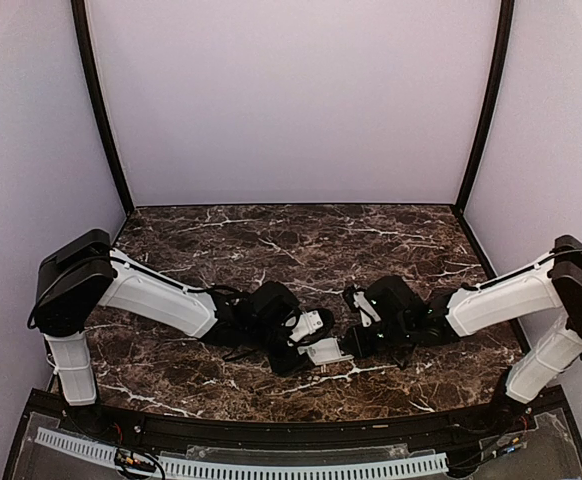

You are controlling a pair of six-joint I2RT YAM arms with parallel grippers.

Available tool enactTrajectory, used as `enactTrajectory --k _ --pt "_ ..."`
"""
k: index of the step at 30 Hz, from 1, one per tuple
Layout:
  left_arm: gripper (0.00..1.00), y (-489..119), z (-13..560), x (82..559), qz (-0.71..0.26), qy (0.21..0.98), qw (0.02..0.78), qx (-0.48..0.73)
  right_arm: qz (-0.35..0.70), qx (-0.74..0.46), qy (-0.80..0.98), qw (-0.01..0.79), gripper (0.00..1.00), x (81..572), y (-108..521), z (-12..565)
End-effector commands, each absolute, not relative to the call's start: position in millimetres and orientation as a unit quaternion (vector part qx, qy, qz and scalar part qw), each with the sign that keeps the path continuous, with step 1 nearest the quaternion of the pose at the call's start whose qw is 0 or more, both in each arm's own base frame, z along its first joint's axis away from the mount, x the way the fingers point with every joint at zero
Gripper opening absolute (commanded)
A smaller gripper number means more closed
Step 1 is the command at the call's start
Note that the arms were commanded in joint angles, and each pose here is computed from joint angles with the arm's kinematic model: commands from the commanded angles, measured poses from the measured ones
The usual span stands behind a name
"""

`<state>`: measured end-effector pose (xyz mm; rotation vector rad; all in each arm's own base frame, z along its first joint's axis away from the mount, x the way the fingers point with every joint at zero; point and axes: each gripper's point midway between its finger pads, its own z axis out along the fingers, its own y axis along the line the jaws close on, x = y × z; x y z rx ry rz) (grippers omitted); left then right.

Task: Load the batteries into the remote control
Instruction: Place the battery in the battery compartment.

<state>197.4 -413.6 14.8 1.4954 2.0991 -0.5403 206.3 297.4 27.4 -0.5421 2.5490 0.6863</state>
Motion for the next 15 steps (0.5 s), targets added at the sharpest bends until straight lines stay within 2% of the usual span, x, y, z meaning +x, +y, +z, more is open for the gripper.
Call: enactTrajectory --k 1,15 --pt "0.64 -352.5 -55.3 160.7 -0.137 0.811 0.105 0.559 0.172 -0.200 0.952 0.154 0.16 180.5 256.3 -2.4" --pt "0.64 -352.9 -55.3 159.7 -0.140 0.810 0.103 0.560 0.182 -0.216 0.941 0.188 0.26 204.4 270.3 39.2"
